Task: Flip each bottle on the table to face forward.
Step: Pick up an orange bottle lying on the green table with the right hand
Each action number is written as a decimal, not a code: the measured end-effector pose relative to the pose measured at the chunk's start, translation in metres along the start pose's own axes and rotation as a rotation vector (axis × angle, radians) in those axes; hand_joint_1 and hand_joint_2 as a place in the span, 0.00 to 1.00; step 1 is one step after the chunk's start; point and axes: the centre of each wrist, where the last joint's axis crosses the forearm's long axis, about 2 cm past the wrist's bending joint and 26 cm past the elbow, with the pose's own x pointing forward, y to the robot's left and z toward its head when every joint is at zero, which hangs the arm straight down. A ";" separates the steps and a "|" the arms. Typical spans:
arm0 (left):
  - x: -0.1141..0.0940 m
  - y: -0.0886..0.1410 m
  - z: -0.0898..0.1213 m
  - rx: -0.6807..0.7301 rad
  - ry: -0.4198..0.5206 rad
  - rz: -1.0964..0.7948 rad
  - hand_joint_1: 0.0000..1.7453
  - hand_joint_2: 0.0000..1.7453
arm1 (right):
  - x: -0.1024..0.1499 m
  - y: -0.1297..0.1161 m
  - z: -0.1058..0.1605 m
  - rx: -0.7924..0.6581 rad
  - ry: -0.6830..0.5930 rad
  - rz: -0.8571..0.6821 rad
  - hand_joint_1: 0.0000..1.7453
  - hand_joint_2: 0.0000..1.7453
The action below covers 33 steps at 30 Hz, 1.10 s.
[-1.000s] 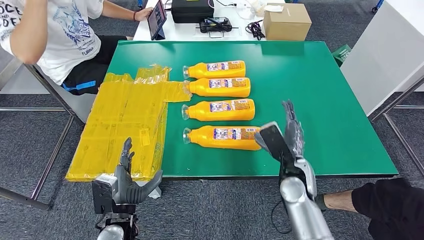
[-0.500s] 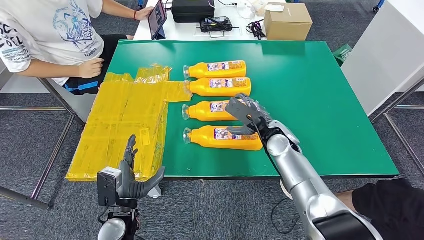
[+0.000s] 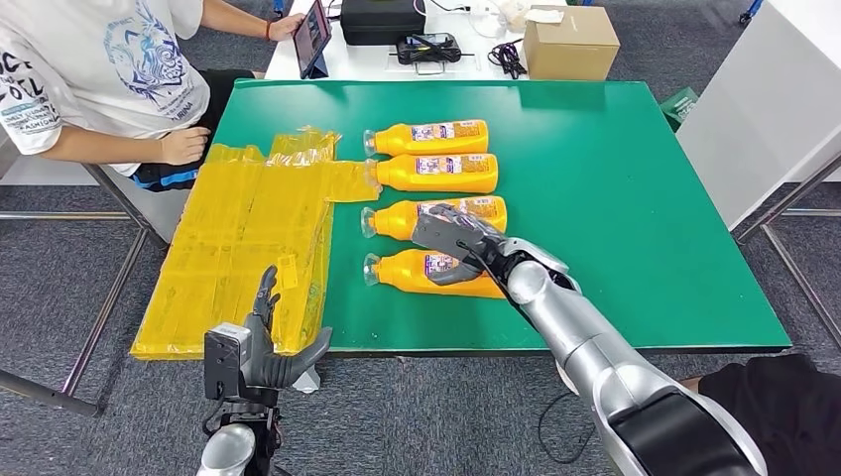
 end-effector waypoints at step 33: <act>-0.005 0.004 0.004 0.029 0.026 -0.005 0.00 1.00 | -0.048 0.009 0.034 0.111 0.127 0.180 0.00 1.00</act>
